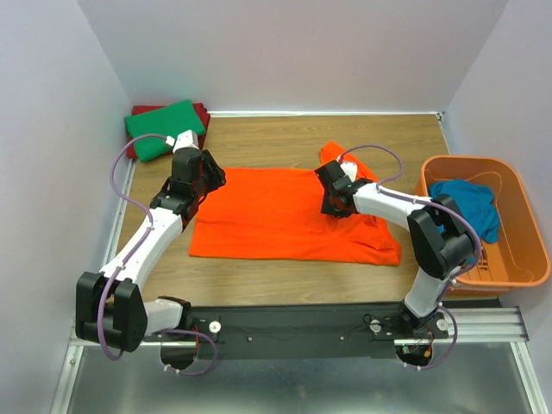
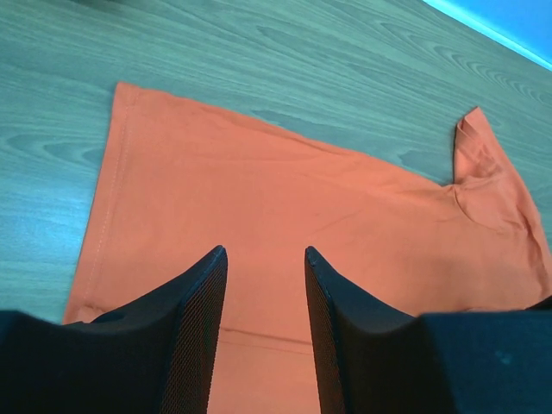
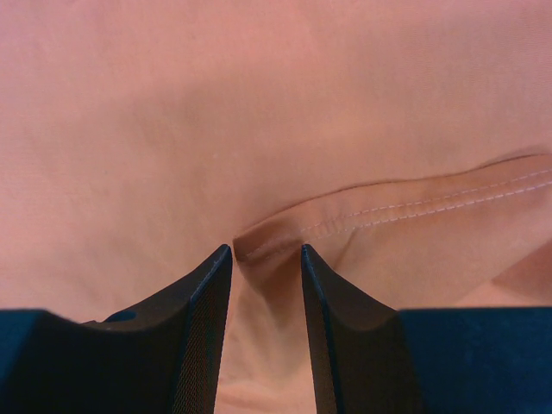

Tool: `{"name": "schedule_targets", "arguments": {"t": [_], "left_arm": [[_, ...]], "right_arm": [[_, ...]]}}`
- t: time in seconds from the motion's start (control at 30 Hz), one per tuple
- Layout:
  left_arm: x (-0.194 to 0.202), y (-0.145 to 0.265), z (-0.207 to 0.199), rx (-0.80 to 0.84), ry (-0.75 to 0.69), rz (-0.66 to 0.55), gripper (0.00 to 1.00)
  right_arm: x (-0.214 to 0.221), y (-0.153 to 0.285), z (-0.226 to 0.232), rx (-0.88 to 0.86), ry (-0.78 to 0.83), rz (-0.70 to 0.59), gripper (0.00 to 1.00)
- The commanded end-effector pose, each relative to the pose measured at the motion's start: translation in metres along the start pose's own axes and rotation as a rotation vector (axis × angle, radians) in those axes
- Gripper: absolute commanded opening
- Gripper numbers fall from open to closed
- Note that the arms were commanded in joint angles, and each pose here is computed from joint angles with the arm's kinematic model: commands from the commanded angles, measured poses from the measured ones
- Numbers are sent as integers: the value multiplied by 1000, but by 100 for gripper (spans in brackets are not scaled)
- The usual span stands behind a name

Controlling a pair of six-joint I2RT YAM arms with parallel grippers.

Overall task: Fold and stack the t-shirts
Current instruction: Fold the flattened tshirt in 1/3 of the way

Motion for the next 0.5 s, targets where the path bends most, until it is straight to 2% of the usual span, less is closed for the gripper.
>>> {"name": "schedule_targets", "arguments": {"t": [0.0,0.17,0.37,0.4,0.47], "left_arm": [[3,-3,1,24,-18,16,49],[6,-4,1,27,-17,25,48],[7,-5,2,28,-16,29,48],[7,-5,1,31,-16,31,48],[8,-6,2,32,-16,34,47]], "right_arm": [[-2,-6,3,44,24,-14,45],[-5,-7,4,49,18,-25,45],[-7,1,0,57,-5,-53,20],[-8,2,0,59,-7,-58,13],[-10,6,-2,55,-16,-73,8]]}}
Point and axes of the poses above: each gripper's point midway between its finger pads, its own y axis back along the fingers, its own z axis along the line the jaws close on, x = y × z, the point moved 9 cm from there along y, back along the fingers, and after that the axes turned 2 degrees about y, right-handed, at the moved point
